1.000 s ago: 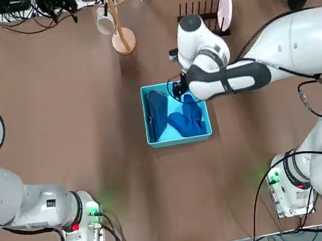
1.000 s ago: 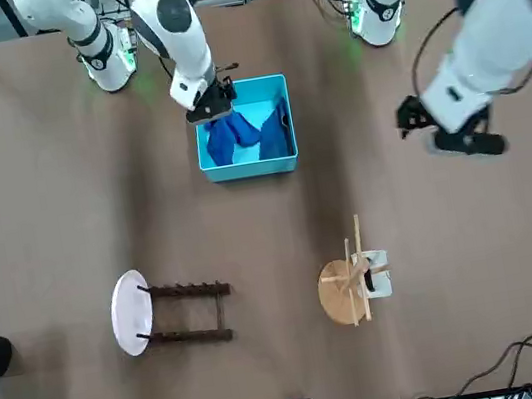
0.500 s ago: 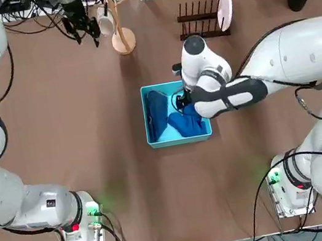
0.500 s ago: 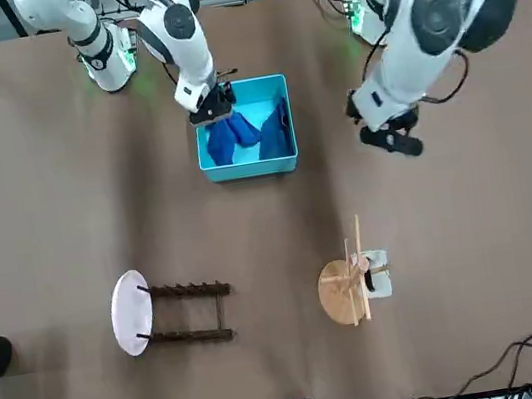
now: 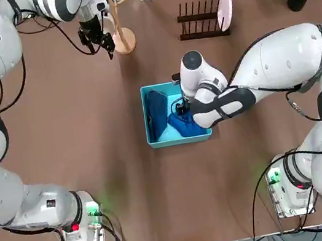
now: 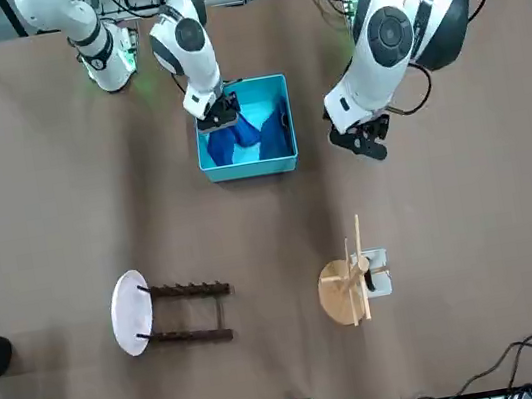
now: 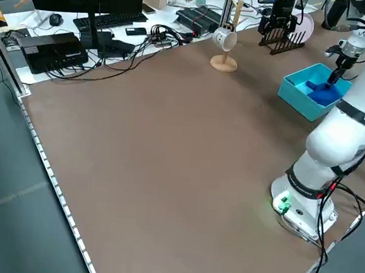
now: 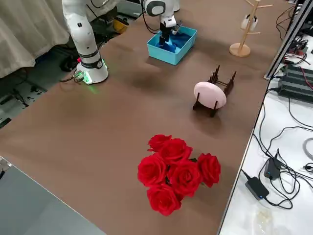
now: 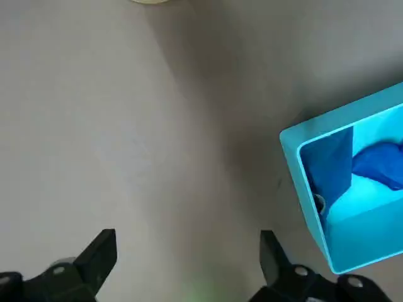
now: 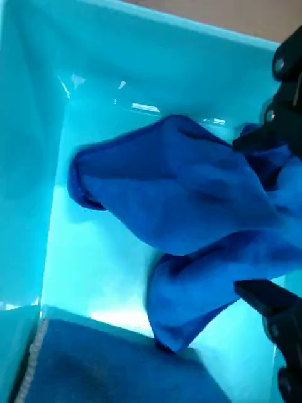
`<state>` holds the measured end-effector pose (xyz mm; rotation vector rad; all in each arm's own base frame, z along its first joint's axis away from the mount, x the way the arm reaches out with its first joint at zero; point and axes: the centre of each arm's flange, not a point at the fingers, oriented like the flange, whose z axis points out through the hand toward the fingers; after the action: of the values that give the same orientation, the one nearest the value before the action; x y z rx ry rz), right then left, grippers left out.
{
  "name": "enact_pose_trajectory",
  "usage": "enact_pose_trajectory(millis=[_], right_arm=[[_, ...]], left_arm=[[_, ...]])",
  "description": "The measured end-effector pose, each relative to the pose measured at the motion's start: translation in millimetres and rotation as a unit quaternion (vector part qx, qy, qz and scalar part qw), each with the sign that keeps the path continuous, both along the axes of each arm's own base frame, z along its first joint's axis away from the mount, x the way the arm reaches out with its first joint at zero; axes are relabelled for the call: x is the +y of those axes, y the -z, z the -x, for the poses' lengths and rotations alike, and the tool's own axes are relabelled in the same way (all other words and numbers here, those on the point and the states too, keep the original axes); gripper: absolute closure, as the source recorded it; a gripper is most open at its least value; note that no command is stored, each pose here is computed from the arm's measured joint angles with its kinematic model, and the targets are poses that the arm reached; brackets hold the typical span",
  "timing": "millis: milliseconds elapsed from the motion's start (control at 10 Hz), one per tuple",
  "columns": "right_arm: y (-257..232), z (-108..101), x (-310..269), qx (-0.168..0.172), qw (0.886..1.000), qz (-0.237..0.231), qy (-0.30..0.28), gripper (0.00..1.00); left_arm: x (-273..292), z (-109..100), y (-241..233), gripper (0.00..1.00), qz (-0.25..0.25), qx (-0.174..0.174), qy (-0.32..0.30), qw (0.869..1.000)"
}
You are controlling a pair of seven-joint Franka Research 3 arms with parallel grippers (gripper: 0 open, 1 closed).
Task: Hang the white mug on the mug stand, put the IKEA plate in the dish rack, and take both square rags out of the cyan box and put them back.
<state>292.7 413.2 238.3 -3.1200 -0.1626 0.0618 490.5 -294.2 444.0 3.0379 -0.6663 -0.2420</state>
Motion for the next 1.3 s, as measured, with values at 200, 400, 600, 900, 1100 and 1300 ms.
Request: enact_pose_trajectory(millis=[200,400,600,900,1100,1300], right_arm=[[0,0,0,0.0,1.0,0.0,0.017,0.45],[-2,-2,1,-0.002,0.999,-0.001,0.032,0.81],[-14,-12,-2,-0.005,0.999,-0.006,0.041,0.97],[-77,-42,-12,-0.008,0.998,-0.011,0.059,0.97],[-128,-65,-27,-0.007,0.997,-0.01,0.079,0.97],[-189,-94,-53,0.002,0.995,-0.004,0.096,0.97]], left_arm=[[-3,1,0,0.0,0.001,-0.001,0.003,1.0],[-11,6,1,0.0,0.002,0.0,0.011,1.0],[-21,13,6,0.0,0.003,0.001,0.022,1.0],[-24,18,12,0.0,0.002,0.004,0.026,1.0],[-40,26,14,0.0,0.01,-0.003,0.041,0.999],[-65,39,23,0.0,0.019,-0.001,0.066,0.998]])
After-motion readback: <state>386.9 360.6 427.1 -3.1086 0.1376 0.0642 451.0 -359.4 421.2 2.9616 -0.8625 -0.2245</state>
